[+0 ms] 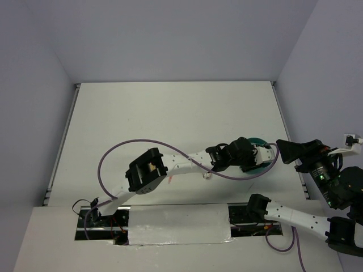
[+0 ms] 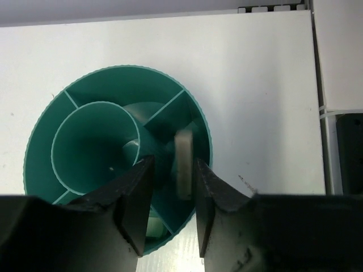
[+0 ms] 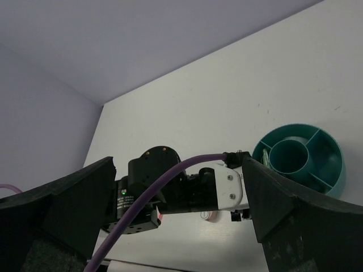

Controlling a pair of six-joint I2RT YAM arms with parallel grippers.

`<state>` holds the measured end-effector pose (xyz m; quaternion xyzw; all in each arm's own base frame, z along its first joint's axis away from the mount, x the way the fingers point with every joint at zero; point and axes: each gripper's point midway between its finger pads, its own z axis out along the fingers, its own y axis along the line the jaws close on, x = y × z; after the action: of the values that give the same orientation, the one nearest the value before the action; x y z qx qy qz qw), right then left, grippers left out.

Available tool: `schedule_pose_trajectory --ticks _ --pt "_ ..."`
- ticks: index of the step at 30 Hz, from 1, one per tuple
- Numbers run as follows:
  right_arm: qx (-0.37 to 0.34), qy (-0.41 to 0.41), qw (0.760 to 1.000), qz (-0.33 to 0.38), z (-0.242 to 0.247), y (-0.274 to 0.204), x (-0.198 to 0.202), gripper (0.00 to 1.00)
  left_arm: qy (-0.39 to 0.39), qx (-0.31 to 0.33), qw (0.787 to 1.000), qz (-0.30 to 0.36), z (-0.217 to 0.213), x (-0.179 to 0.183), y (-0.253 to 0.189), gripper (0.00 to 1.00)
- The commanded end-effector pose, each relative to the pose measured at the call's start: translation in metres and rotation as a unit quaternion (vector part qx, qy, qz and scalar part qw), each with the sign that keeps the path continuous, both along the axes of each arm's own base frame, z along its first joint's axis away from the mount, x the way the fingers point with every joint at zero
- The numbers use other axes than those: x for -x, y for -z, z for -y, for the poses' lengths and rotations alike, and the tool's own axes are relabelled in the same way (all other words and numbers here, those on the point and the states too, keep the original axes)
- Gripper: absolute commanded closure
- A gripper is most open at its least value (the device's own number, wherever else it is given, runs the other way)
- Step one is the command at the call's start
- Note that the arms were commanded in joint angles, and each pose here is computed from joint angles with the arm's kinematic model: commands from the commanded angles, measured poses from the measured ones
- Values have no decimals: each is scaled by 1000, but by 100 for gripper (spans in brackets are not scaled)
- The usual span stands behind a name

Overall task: Sort the stationery into containers
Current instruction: Place the stationery in the storage box, then pick up the stationery from the center of the board.

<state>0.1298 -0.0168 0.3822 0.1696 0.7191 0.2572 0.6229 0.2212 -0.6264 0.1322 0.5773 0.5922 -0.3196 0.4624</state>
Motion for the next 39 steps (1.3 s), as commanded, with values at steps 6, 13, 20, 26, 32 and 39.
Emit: schedule_pose_trajectory --ticks 6,13,20,26,32,39 --pt "-7 -4 1000 6 -2 -8 -1 0 -13 67 997 27 4 -3 -42 45" --pt "-9 -5 1000 10 -2 -8 -1 0 -39 128 991 13 -10 0 -89 42" --pt "-10 -8 1000 24 -9 -14 -5 0 -118 205 972 -3 -64 -16 -158 39" --pt "26 -1 999 31 -30 -19 -20 0 -287 262 921 -33 -186 -57 -211 1" --pt "101 -62 993 30 -110 -5 -48 0 -598 187 771 -113 -372 -92 -156 1" --pt "158 -266 950 -43 -289 62 -67 7 -717 193 653 -151 -529 -17 -160 1"
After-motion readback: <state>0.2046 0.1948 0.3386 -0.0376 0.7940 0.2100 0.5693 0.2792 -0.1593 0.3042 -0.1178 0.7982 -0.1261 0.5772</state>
